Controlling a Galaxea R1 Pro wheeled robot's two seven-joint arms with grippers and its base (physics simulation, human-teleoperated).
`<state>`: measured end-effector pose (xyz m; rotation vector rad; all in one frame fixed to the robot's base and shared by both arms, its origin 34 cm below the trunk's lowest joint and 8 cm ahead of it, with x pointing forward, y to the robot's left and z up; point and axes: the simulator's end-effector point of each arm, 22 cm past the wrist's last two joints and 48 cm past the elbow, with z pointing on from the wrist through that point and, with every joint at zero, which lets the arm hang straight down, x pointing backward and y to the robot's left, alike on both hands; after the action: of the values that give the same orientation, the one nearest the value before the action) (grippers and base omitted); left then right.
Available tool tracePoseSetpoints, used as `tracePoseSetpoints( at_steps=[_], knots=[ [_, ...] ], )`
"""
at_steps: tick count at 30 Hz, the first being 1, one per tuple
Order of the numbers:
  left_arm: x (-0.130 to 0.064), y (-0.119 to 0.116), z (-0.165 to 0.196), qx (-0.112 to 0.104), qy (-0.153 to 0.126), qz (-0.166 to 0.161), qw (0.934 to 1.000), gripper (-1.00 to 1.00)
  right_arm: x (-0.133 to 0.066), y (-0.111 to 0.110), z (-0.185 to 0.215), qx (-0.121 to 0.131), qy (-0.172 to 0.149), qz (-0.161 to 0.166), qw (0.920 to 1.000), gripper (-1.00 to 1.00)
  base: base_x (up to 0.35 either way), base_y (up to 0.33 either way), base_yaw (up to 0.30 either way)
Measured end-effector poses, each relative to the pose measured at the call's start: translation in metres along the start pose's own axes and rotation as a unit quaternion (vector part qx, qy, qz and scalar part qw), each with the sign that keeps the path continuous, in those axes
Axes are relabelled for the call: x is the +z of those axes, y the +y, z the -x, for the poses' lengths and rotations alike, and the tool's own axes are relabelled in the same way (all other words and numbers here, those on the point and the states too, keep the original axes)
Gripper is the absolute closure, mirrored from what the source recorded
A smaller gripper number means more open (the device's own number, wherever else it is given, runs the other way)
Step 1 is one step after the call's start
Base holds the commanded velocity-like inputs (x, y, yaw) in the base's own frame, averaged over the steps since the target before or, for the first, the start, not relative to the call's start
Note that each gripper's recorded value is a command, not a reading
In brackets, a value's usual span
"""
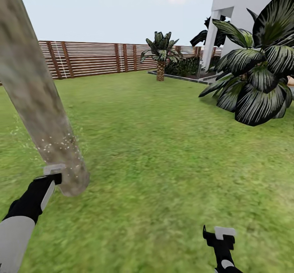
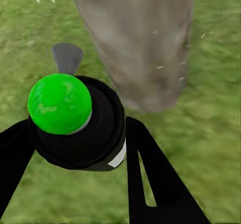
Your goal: In the garden, pick up the pesticide atomizer on the floor and spray pesticide onto both trees until each tree trunk is fully covered.
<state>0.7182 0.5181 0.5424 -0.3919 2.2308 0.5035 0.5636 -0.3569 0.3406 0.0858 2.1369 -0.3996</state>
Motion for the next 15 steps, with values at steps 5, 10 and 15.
tracePoseSetpoints(
  at_steps=[5,10,15],
  knots=[
    [0.006,0.024,-0.007,-0.016,0.009,0.015,0.9997,1.0,0.0,0.0,0.0,0.0,0.0,0.0,1.0,-1.0,0.262,-0.143,0.0],
    [0.005,-0.016,-0.024,-0.023,0.013,-0.011,0.9996,1.0,0.0,0.0,0.0,0.0,0.0,0.0,1.0,-1.0,0.208,-0.016,0.0],
    [0.008,0.002,-0.048,-0.02,0.028,0.003,0.9994,1.0,0.0,0.0,0.0,0.0,0.0,0.0,1.0,-1.0,0.01,0.0,0.0]
  ],
)
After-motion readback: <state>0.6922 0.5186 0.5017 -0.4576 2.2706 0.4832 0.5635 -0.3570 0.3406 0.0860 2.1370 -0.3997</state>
